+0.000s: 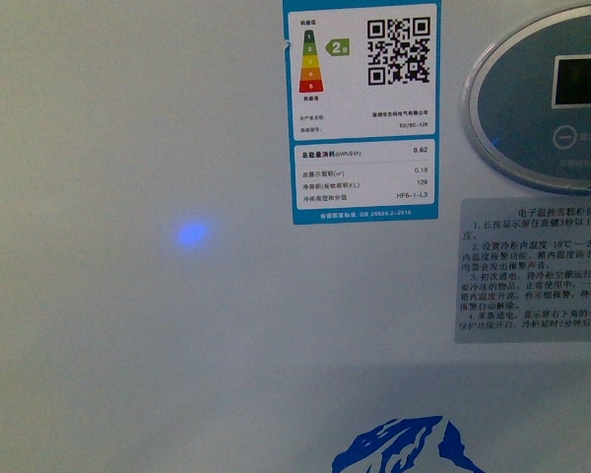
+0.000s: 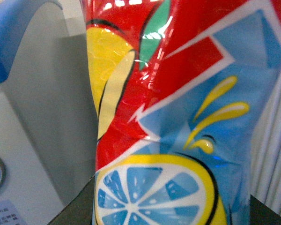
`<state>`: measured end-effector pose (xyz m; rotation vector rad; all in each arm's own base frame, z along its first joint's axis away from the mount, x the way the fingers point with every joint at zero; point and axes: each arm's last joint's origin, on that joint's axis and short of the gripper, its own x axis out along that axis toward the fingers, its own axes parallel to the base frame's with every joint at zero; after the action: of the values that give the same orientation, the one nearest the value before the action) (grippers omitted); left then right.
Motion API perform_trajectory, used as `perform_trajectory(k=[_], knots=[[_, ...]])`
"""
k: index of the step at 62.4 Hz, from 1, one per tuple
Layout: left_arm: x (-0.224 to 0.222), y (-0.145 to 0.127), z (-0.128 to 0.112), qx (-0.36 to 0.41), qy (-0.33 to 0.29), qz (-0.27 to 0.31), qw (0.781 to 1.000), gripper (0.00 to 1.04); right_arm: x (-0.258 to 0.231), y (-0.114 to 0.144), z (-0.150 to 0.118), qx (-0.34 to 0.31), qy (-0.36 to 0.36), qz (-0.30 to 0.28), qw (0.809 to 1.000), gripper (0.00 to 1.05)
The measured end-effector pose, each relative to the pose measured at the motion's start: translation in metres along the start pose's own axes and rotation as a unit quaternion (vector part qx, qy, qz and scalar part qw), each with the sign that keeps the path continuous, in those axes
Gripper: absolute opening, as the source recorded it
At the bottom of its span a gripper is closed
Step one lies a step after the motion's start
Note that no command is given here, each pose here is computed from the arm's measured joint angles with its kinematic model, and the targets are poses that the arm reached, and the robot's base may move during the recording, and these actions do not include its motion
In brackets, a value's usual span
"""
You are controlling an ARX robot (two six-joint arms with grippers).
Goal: Put drink in fridge
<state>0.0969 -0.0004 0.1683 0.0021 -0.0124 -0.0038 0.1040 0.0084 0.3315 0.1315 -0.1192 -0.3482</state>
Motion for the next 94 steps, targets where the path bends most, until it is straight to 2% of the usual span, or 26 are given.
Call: perform_trajectory(k=[23,94], knots=[[0.0,0.0,0.0,0.0,0.0,0.0,1.0,0.97,-0.007,0.01,-0.015,-0.003,0.004,0.055,0.998,0.42],[0.0,0.0,0.0,0.0,0.0,0.0,1.0,0.97,-0.007,0.009,-0.017,-0.003,0.006,0.052,0.999,0.42]])
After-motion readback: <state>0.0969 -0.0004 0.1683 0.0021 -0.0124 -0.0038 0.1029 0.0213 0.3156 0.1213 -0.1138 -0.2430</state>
